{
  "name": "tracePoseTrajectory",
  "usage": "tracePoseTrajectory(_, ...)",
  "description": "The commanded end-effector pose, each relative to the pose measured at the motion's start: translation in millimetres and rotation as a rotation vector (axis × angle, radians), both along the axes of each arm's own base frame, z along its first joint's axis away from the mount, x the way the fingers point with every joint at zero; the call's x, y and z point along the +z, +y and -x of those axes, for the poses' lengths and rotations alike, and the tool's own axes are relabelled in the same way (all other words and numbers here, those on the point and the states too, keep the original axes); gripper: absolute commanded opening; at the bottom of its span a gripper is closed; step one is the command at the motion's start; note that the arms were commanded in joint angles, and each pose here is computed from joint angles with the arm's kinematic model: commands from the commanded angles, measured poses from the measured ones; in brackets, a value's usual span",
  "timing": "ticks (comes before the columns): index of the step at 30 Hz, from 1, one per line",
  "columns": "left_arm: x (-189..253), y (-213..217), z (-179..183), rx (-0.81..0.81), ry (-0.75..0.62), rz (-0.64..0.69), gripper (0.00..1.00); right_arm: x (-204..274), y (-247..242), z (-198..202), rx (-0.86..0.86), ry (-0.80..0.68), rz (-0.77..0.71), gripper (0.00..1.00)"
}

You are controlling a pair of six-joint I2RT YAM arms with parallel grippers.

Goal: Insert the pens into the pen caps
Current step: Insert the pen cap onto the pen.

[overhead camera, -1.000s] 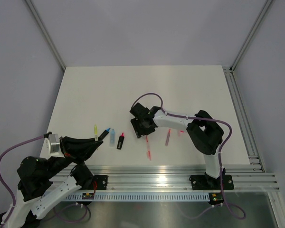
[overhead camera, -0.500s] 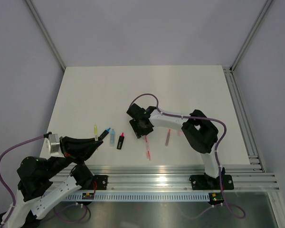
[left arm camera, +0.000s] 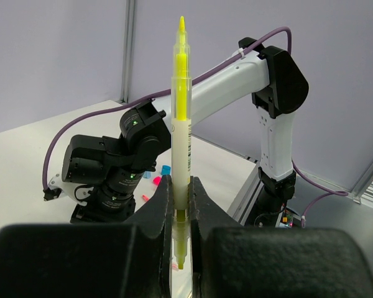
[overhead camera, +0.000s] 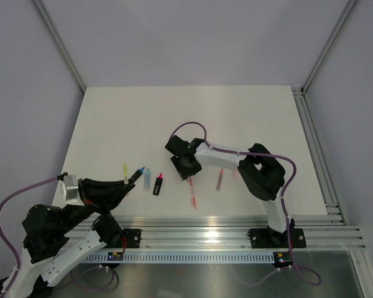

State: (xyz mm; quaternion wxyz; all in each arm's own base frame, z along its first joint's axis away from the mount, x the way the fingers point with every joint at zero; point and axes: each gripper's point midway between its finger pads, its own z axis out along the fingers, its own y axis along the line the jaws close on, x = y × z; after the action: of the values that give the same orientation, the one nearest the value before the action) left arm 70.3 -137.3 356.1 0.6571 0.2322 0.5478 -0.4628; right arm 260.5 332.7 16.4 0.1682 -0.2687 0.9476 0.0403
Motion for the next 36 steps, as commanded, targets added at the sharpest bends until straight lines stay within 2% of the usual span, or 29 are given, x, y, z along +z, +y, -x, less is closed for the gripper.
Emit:
tracePoseTrajectory(1,14.2,1.5,3.0,-0.005,-0.048,0.026,0.00,17.5,11.4,-10.2,0.044,-0.056,-0.020,0.49)
tracePoseTrajectory(2,14.2,1.5,3.0,-0.005,-0.048,0.026,0.00,17.2,12.1,-11.0,0.050,-0.058,-0.019,0.45)
tracePoseTrajectory(13,14.0,1.2,2.8,-0.005,-0.049,0.025,0.00,14.7,18.8,-11.0,0.047,-0.041,-0.034,0.32)
tracePoseTrajectory(24,14.2,1.3,3.3,-0.007,-0.048,0.026,0.00,2.4,24.2,-4.5,-0.003,0.001,-0.068,0.27)
tracePoseTrajectory(36,13.9,1.3,2.6,-0.003,-0.048,0.025,0.00,-6.5,21.9,3.8,-0.031,-0.002,-0.031,0.27)
